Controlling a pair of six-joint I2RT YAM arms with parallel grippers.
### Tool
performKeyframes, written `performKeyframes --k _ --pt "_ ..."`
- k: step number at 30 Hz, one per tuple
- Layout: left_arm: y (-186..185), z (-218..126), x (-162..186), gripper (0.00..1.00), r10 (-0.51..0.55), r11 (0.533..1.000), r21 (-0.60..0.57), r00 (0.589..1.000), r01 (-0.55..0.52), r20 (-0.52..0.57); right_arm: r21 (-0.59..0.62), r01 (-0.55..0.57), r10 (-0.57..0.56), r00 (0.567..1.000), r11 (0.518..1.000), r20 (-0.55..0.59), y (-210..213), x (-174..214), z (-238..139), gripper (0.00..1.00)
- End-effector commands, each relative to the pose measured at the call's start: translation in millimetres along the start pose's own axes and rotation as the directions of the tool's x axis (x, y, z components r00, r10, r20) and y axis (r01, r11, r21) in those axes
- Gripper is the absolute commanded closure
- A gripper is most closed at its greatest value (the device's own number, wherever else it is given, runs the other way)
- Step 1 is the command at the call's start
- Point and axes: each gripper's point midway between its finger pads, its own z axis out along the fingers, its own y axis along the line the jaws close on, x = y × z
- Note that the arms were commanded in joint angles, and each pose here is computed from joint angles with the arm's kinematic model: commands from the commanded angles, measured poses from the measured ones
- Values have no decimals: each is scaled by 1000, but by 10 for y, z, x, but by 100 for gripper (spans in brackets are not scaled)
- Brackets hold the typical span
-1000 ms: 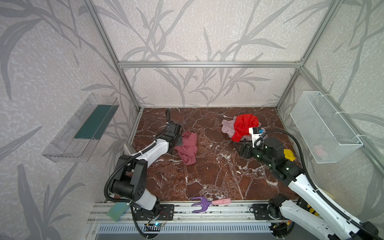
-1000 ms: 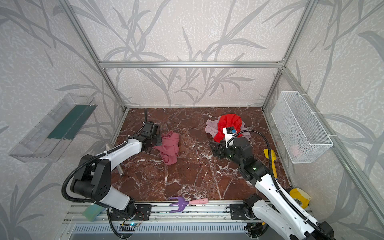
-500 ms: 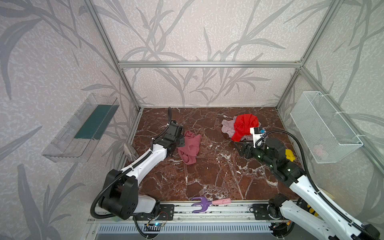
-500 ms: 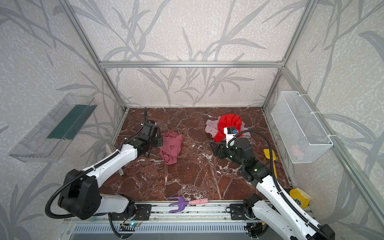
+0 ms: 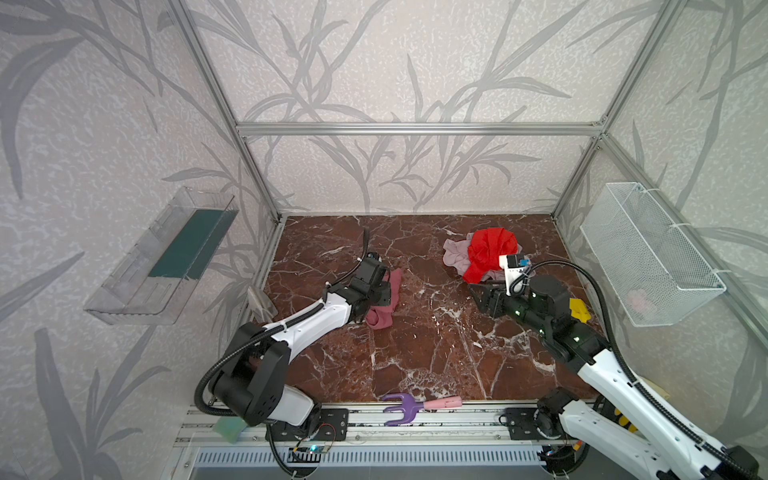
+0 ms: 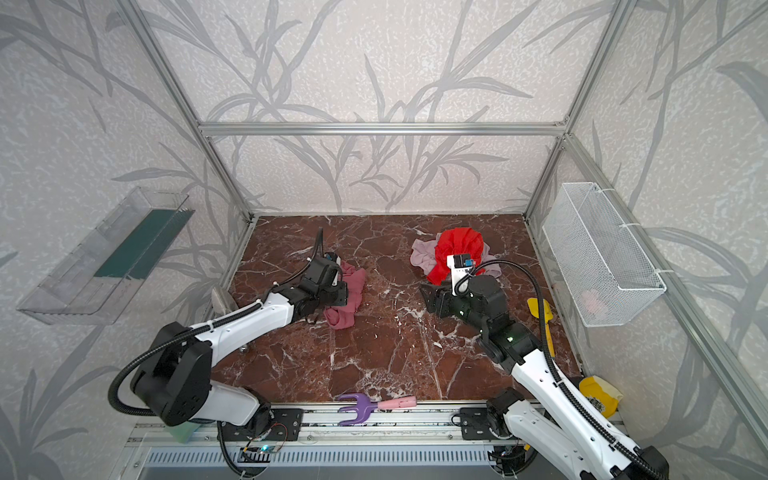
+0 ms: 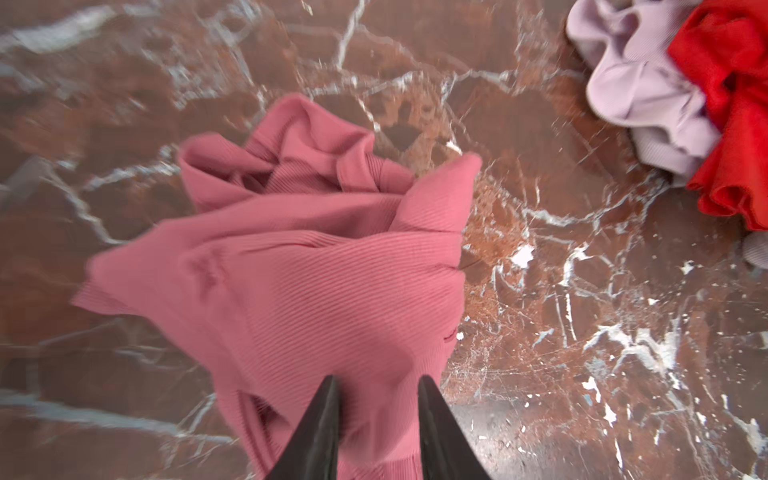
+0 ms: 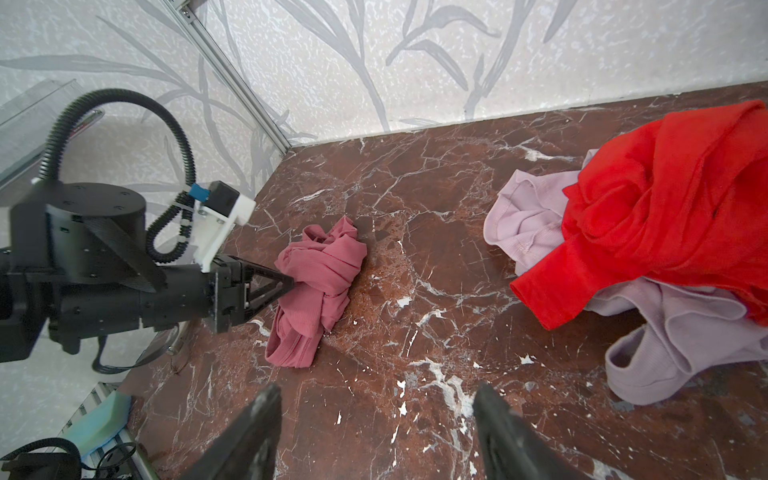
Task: Pick out a specific cloth from the pile
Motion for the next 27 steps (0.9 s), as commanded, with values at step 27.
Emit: performKeyframes --k 27 --pt "1113 214 -971 68 -242 963 -105 967 250 83 96 91 -93 996 991 17 -125 -163 33 27"
